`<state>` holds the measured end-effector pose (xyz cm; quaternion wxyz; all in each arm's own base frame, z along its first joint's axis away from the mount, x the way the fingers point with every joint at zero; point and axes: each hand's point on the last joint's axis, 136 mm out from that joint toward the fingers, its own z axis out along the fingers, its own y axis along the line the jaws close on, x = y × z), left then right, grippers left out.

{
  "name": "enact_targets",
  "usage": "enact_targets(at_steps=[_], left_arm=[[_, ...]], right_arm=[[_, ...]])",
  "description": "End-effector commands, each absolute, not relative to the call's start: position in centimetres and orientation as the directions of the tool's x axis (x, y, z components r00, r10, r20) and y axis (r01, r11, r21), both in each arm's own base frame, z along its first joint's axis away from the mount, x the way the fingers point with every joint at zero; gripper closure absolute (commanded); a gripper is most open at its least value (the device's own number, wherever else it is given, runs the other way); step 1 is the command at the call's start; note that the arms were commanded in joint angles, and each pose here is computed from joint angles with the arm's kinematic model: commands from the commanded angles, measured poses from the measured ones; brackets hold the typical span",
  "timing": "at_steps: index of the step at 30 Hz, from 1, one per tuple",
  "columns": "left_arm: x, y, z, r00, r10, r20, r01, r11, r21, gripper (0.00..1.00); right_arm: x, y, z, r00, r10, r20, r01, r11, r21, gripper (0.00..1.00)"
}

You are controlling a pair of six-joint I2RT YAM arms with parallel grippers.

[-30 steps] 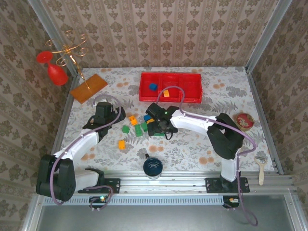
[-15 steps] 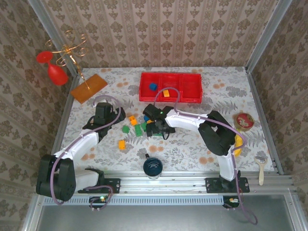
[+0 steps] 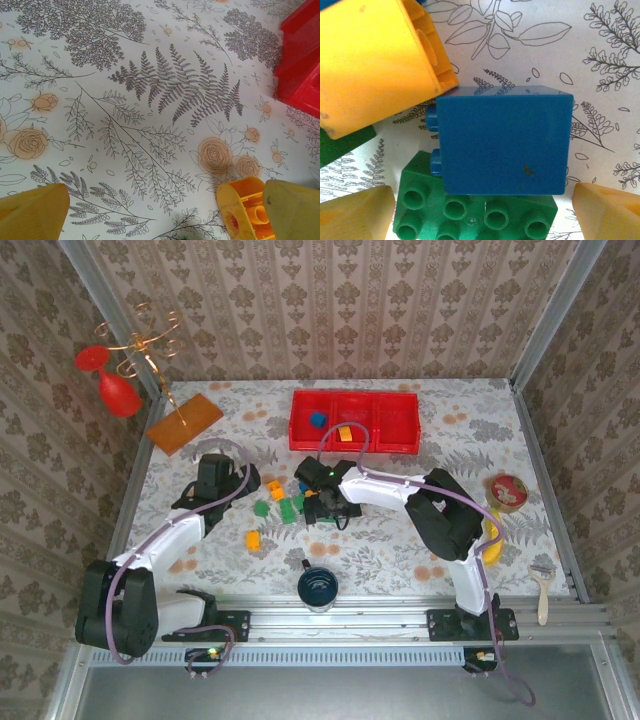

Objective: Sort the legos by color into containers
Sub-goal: Pick up the lego from the center of the table.

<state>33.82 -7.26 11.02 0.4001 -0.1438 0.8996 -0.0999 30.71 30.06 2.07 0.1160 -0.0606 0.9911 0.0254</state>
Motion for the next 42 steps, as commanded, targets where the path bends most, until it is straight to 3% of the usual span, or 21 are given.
enact_targets(at_steps=[1, 16, 32, 42], left_arm=[[33.8, -7.3, 10.6, -0.639, -0.365, -0.677, -0.193, 0.928, -0.318, 0.0], [33.8, -7.3, 10.6, -0.64, -0.368, -0.675, -0.194, 0.927, -0.321, 0.0], [33.7, -7.2, 10.5, -0.64, -0.368, -0.675, -0.196, 0.927, -0.319, 0.0], [33.4, -6.8, 10.7, -0.633, -0.37, -0.68, -0.204, 0.927, -0.315, 0.0]], right_arm=[[30.3, 29.6, 1.5, -0.972, -0.108, -0.207, -0.11, 0.994, -0.004, 0.1], [29.8, 27.4, 1.5, -0.98, -0.058, -0.191, -0.062, 0.998, 0.016, 0.37], [29.8, 26.9, 1.5, -0.981, -0.04, -0.189, -0.046, 0.999, 0.025, 0.43], [30.5, 24.6, 3.4, -0.969, -0.007, -0.249, -0.006, 1.0, -0.008, 0.48]])
